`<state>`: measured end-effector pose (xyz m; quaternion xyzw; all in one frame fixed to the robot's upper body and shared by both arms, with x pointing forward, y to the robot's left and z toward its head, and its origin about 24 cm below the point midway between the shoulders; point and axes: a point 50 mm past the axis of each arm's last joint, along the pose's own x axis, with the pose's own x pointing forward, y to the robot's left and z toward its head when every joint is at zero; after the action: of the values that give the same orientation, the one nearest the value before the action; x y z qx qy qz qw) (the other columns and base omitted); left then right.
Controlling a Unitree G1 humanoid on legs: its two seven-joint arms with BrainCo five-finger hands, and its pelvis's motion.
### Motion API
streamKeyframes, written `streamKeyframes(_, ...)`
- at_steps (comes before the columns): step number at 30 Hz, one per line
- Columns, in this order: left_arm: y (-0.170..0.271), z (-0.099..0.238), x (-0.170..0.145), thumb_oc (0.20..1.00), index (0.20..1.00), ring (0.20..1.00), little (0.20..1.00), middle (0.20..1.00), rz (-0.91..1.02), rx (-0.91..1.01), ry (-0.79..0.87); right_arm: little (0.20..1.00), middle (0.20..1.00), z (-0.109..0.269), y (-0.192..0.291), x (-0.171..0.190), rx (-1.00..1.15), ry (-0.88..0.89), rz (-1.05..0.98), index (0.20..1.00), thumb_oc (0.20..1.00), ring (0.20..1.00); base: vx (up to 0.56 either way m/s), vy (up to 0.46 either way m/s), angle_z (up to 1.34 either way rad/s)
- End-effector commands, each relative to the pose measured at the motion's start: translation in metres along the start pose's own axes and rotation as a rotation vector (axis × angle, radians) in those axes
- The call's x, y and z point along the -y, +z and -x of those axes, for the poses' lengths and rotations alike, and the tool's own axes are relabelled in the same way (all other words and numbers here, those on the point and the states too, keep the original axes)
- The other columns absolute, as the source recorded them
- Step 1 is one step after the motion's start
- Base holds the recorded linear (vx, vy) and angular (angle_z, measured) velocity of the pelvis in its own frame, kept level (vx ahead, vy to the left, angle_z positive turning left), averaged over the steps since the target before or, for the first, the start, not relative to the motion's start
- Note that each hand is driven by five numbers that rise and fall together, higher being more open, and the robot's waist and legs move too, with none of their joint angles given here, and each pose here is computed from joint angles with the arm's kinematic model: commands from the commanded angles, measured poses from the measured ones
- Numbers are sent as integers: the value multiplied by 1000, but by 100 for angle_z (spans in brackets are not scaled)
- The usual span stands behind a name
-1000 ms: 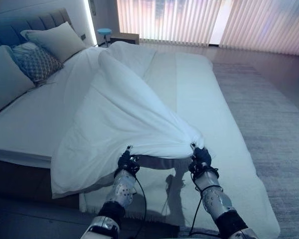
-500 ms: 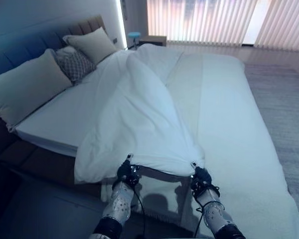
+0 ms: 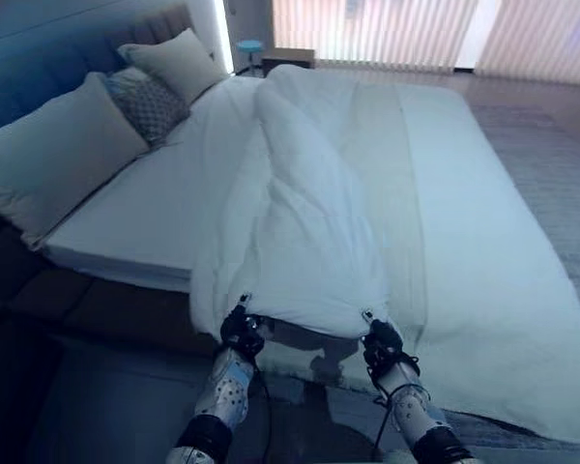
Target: Make the bed
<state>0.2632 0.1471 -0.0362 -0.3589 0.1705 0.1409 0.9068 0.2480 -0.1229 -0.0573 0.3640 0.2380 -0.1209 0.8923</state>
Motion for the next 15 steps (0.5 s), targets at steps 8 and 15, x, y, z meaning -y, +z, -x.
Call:
streamKeyframes(8,85,-1,-21,200,200,200,200,200,-6,347,40,200,200,-5,48,23,176,-70,67,200,200,200,-188,187,-5)
streamKeyframes(15,78,2,-14,200,200,200,200,200,51,340,19,200,200,-2,59,36,196,-96,123,200,200,200,-185,272,27)
